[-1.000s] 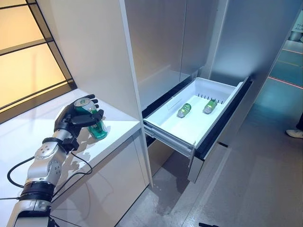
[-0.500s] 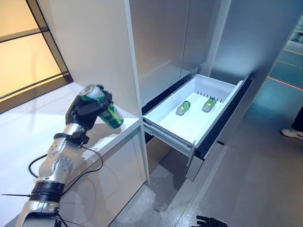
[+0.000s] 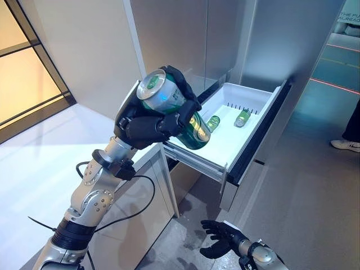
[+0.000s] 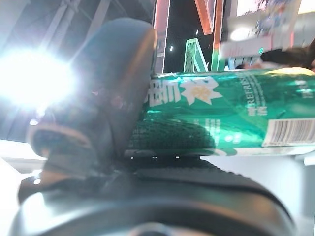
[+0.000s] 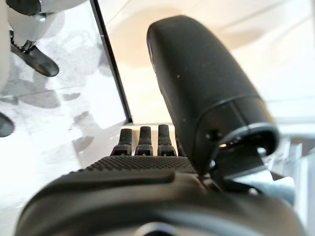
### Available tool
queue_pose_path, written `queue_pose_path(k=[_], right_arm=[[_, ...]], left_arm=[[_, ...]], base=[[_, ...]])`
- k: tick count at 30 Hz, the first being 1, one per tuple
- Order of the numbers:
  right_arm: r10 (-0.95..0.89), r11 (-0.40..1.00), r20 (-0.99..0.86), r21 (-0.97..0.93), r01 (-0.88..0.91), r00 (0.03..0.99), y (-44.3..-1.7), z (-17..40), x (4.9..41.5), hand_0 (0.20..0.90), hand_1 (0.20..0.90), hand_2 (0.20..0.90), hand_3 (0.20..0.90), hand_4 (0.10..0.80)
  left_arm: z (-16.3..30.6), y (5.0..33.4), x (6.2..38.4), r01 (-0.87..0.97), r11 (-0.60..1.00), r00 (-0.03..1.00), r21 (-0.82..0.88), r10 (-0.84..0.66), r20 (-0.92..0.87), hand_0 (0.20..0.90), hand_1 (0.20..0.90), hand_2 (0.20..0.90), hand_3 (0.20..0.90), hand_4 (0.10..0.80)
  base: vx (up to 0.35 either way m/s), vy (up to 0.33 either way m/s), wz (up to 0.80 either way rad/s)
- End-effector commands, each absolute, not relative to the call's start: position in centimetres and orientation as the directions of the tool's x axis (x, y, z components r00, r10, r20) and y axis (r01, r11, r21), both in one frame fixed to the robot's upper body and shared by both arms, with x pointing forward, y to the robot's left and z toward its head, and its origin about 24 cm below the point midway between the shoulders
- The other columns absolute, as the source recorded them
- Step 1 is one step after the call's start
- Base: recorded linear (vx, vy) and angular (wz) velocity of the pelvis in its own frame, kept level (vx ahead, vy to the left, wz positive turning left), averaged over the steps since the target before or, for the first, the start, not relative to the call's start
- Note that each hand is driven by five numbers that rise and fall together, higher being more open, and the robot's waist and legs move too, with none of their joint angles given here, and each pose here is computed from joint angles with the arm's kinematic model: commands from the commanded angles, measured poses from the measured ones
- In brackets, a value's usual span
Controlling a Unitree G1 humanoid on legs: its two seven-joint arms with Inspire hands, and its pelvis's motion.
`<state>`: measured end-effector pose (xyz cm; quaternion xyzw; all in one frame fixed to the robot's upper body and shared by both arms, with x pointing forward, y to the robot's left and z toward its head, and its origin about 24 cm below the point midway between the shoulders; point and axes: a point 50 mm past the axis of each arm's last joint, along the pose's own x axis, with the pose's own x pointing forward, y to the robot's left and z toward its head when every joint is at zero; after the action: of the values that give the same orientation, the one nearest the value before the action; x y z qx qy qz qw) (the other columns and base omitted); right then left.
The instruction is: Put drinks into fridge and close the fridge
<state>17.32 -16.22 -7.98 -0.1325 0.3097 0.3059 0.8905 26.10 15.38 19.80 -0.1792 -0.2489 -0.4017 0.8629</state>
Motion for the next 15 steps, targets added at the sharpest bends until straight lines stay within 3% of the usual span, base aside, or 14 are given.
queue_pose_path(k=[1,8,15], right_arm=[[0.655,0.733,-0.273,0.002,-0.68,0.705,-13.5,-0.2,22.4,0.9,0.9,0.9,0.9,0.8],[0.72,0.684,0.044,0.116,-0.72,0.692,-13.4,8.2,24.9,0.9,0.9,0.9,0.9,0.8],[0.729,0.64,0.136,0.21,-0.739,0.671,-12.9,10.5,25.3,0.9,0.9,0.9,0.9,0.8]], left_arm=[[24.7,16.2,25.5,0.809,0.586,0.337,0.056,-0.539,0.772,0.3,0.3,0.3,0.2,0.1],[21.4,16.3,24.9,0.823,0.564,0.355,0.067,-0.603,0.715,0.3,0.3,0.3,0.2,0.1],[21.0,15.6,24.5,0.841,0.536,0.344,0.072,-0.634,0.693,0.3,0.3,0.3,0.2,0.1]], base=[[0.0,0.0,0.0],[-0.002,0.001,-0.01],[-0.022,-0.001,-0.03]])
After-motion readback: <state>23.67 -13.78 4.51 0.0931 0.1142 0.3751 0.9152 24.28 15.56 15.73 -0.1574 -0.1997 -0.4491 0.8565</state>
